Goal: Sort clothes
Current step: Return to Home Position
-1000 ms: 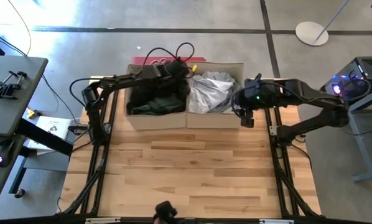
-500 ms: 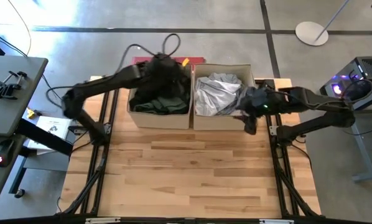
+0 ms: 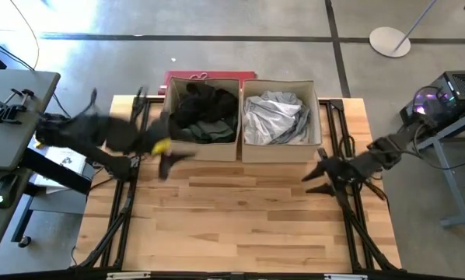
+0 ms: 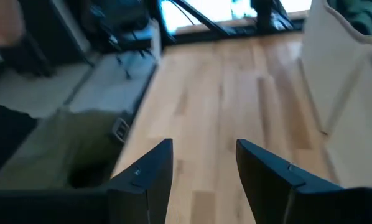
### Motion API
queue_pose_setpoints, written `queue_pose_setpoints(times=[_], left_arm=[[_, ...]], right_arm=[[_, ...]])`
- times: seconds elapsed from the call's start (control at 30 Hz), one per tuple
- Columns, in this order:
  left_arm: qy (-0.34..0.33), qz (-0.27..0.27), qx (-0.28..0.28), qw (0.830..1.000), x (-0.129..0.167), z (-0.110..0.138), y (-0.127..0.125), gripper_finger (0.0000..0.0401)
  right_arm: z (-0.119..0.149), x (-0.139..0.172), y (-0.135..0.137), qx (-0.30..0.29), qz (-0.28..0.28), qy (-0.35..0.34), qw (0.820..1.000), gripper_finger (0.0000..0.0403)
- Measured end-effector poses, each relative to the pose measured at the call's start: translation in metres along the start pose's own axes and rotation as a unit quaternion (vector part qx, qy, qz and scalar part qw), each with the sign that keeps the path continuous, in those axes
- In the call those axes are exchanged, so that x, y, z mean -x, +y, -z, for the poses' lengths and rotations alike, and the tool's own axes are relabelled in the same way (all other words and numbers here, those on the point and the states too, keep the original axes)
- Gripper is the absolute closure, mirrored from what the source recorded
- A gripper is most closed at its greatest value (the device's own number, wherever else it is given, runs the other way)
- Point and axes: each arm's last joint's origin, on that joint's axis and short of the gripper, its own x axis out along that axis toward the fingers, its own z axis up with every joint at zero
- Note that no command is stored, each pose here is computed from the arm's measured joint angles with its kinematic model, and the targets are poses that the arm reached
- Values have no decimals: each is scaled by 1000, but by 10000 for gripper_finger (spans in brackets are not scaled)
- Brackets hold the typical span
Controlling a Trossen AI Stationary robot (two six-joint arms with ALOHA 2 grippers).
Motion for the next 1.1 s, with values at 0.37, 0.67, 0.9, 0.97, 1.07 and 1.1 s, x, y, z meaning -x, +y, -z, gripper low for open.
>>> queue_pose_setpoints(times=[0.37,0.67,0.9,0.97,1.07,1.1], left_arm=[[-133,90,43,986,-13,144,-18,181],[-192,82,66,976,3,169,43,181],[-215,143,90,962,1,192,36,181],[-221,149,91,960,-2,202,31,181],[-231,140,94,958,-7,214,24,188],[-227,135,90,960,-9,218,22,196]], right_arm=[[52,-1,-11,-11,-10,-106,994,238],[68,1,-38,-27,3,-193,981,238],[100,-25,-51,-53,-34,-228,972,238],[111,-31,-55,-67,-28,-230,971,238],[125,-38,-59,-64,-14,-221,973,248],[129,-40,-60,-54,-14,-218,974,259]])
